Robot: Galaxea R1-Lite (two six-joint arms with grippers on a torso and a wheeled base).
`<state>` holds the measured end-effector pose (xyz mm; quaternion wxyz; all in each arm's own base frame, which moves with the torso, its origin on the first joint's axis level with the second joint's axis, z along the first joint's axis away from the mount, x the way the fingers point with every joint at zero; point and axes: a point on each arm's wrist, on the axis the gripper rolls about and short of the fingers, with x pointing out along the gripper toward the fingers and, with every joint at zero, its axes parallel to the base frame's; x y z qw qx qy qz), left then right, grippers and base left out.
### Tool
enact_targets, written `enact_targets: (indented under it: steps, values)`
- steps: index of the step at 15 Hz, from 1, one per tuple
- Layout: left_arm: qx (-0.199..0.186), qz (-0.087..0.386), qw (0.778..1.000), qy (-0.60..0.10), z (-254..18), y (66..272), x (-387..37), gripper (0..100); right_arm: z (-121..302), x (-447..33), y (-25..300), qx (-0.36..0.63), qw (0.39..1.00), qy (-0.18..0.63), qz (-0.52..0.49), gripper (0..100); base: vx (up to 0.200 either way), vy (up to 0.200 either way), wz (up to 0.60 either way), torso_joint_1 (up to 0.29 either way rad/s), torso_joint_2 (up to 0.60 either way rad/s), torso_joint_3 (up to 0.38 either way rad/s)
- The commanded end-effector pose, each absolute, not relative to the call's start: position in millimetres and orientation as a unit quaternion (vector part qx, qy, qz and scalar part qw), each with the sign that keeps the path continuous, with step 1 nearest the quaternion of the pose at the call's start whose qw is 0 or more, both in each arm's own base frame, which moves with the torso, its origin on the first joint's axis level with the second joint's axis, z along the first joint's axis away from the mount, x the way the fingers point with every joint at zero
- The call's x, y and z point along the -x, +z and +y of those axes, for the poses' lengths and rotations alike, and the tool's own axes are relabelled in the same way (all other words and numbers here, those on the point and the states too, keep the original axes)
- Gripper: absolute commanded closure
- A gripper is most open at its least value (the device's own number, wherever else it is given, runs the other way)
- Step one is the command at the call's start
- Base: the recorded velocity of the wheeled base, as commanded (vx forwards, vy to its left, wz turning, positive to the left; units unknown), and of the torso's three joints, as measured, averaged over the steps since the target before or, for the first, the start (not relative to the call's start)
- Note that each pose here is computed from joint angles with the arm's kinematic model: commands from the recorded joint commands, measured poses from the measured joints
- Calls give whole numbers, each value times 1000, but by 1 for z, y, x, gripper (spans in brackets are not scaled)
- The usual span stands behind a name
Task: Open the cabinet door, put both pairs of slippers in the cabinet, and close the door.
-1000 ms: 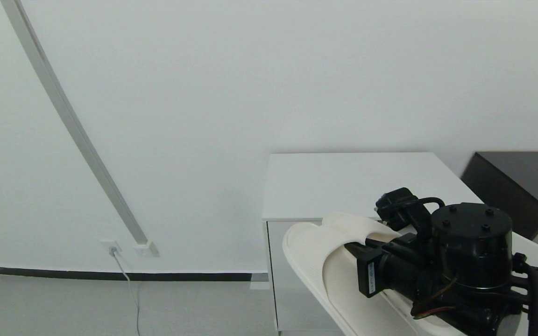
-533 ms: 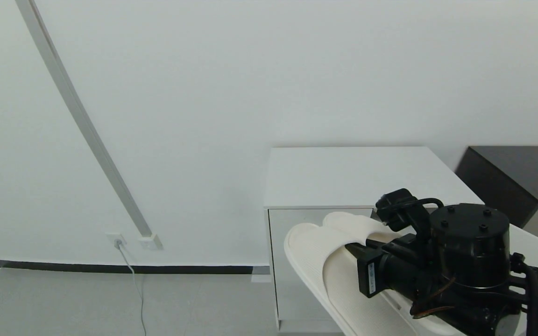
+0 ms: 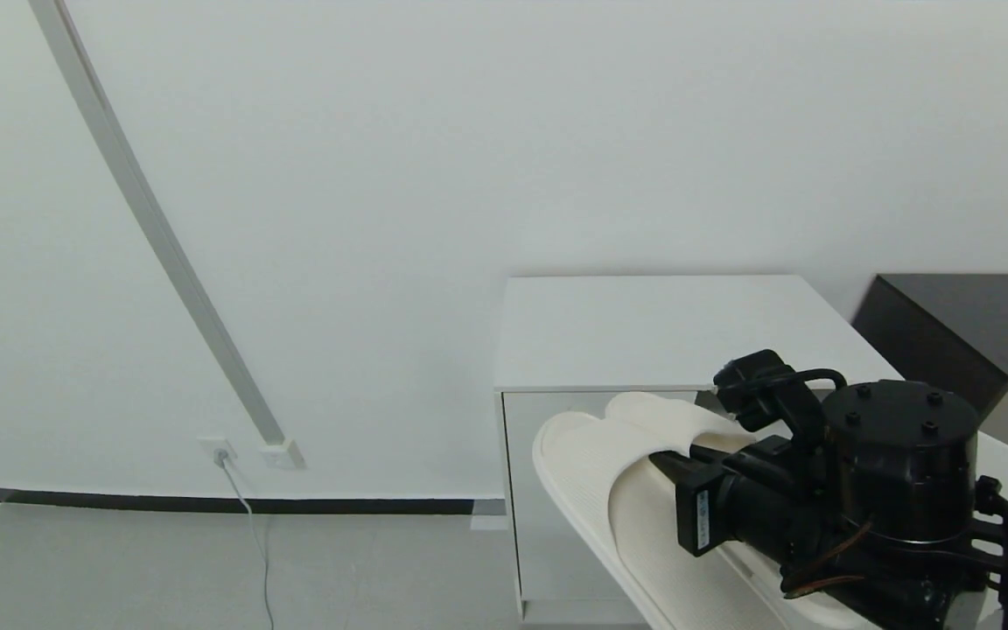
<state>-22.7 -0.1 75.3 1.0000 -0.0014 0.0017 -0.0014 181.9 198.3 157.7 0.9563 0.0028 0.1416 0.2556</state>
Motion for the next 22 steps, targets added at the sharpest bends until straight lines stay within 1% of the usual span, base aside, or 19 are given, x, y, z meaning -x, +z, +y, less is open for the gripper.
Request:
enact_targets:
  steps: [1, 22]
  values:
    - [2, 2, 1000, -2, 0, 75, 23, 100, 198, -181, 157, -2, 956, 256, 142, 100, 0, 0, 0, 0, 0, 0]
    - [2, 2, 1000, -2, 0, 75, 23, 100, 197, -179, 151, 6, 953, 262, 153, 100, 0, -200, 0, 2, 4, 3]
